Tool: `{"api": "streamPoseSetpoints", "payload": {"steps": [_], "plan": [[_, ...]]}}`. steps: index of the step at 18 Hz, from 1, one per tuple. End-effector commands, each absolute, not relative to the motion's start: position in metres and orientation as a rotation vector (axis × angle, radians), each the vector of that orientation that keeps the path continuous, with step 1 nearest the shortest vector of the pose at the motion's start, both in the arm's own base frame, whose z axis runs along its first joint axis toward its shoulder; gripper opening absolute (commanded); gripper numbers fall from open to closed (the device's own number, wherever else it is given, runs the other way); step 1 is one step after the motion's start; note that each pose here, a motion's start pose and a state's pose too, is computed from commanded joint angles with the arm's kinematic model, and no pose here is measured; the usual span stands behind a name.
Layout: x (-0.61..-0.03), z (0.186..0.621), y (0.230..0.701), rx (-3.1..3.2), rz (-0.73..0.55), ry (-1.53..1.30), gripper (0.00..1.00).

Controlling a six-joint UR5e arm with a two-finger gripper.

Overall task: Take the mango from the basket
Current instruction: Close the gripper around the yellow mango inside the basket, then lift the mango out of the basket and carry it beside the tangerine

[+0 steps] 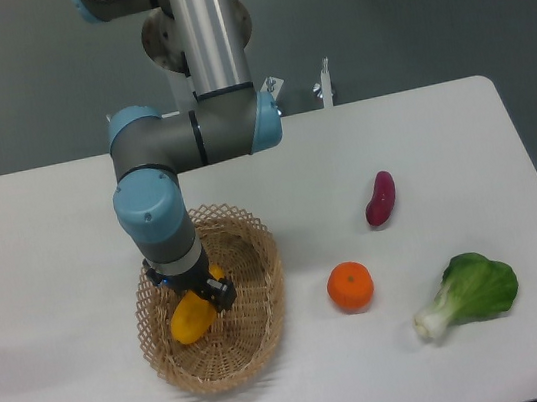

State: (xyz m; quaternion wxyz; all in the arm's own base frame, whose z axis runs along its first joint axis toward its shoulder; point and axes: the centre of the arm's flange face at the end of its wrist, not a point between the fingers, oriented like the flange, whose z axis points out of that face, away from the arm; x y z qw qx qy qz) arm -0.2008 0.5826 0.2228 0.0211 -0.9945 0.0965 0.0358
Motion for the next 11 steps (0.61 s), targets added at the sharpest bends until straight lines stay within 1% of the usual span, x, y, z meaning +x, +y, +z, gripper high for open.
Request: {"api": "streamPoseSetpoints", "payload": {"steps": [1, 2, 7, 8, 11], "plan": [[-0.201, 0.224, 0.583, -3.08, 0.114, 0.301, 0.39], [-0.201, 0.224, 0.583, -3.08, 0.114, 0.304, 0.38], [-0.202, 0.23, 0.584, -3.07, 0.122, 0.303, 0.36], [-0.202, 0.23, 0.585, -3.069, 0.123, 0.305, 0.34], [-0.204, 0.241, 0.585, -3.054, 0.139, 0.324, 0.33]]}}
